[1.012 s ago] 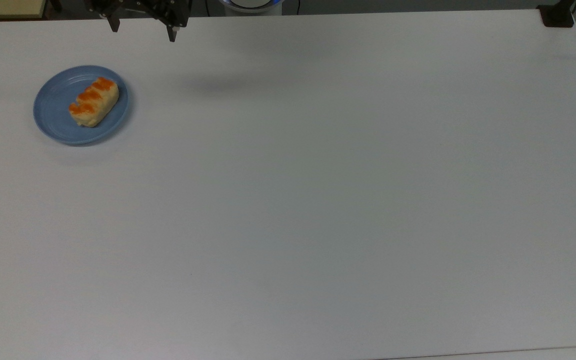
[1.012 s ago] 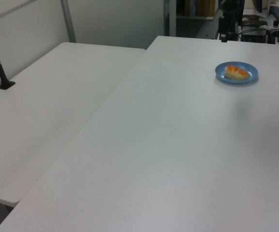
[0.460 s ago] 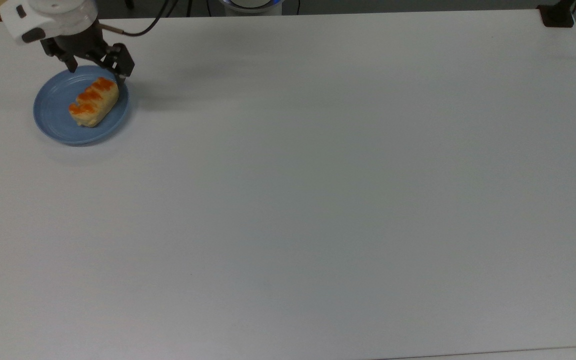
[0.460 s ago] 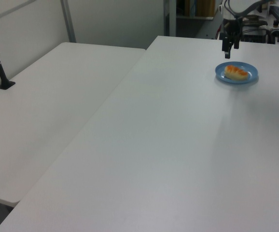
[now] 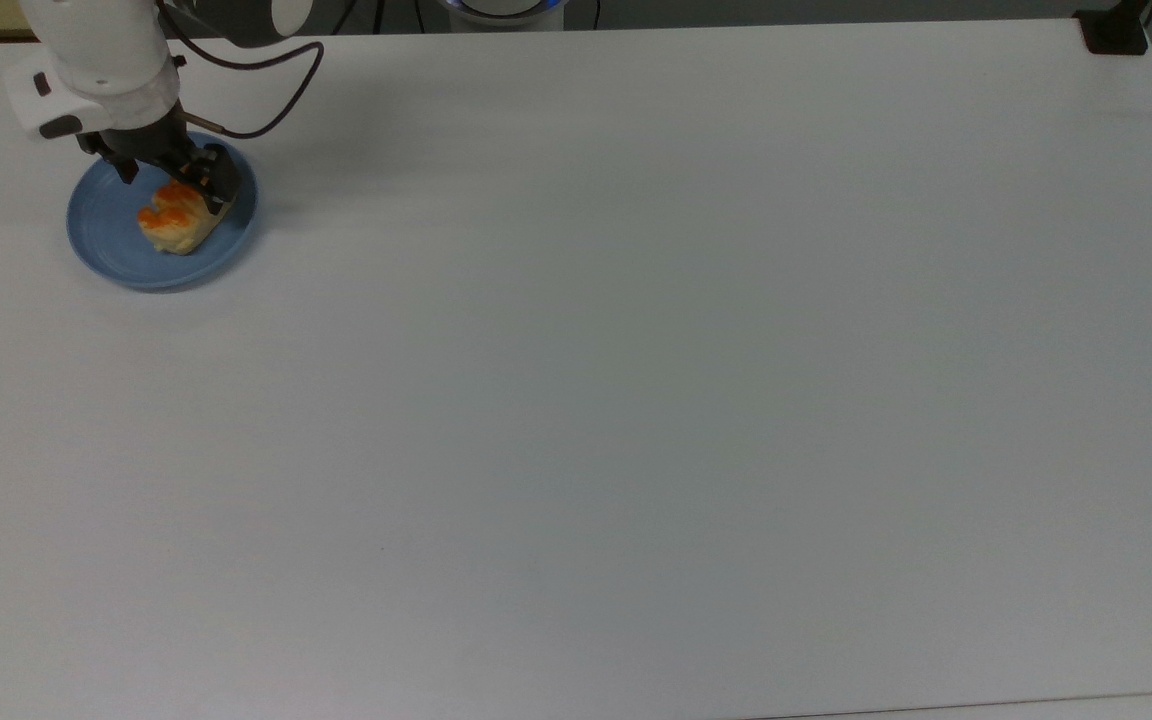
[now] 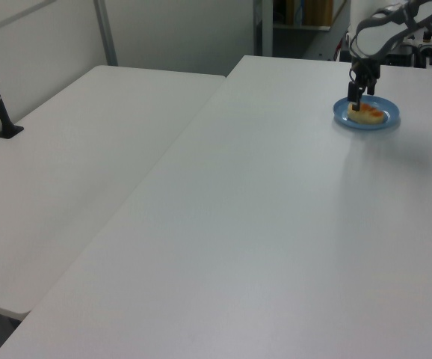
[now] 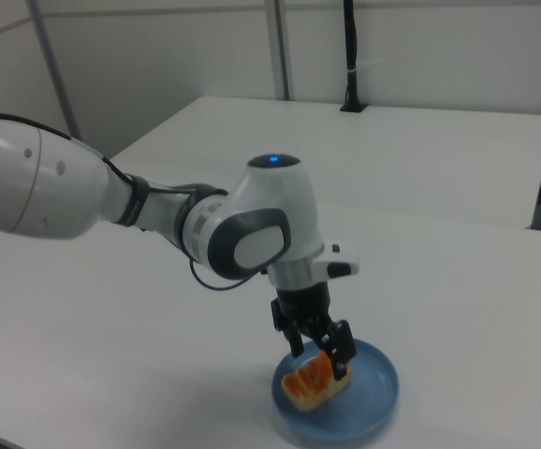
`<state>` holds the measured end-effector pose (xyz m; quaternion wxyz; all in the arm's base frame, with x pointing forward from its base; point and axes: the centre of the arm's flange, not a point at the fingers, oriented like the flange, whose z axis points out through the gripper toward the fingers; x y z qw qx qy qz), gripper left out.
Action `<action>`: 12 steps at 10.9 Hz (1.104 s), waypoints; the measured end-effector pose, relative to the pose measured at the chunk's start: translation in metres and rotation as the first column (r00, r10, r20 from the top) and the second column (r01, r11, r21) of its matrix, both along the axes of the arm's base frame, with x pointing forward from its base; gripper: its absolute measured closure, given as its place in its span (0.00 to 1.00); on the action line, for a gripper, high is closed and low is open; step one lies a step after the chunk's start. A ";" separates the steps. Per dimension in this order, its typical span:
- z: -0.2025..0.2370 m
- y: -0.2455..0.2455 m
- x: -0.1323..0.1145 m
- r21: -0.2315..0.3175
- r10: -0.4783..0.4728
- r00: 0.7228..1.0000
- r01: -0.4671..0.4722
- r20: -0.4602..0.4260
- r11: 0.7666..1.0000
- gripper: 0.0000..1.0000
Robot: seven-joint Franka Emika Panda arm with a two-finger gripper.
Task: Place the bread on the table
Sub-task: 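Close the gripper on the bread and lift it off the plate, then carry the bread off the plate and lower it onto the table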
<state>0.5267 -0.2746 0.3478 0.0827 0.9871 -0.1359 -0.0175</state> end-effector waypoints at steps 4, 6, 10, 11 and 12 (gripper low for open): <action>-0.024 0.001 -0.003 0.003 0.003 1.000 -0.003 -0.030 1.000 0.39; -0.020 0.004 0.001 0.001 0.021 0.999 -0.021 -0.024 1.000 0.67; 0.060 0.004 0.040 -0.006 0.199 0.980 -0.199 0.028 0.980 0.73; 0.084 0.002 0.051 -0.017 0.240 0.969 -0.239 0.059 0.971 0.73; 0.096 0.001 0.061 -0.040 0.270 0.960 -0.267 0.076 0.963 0.71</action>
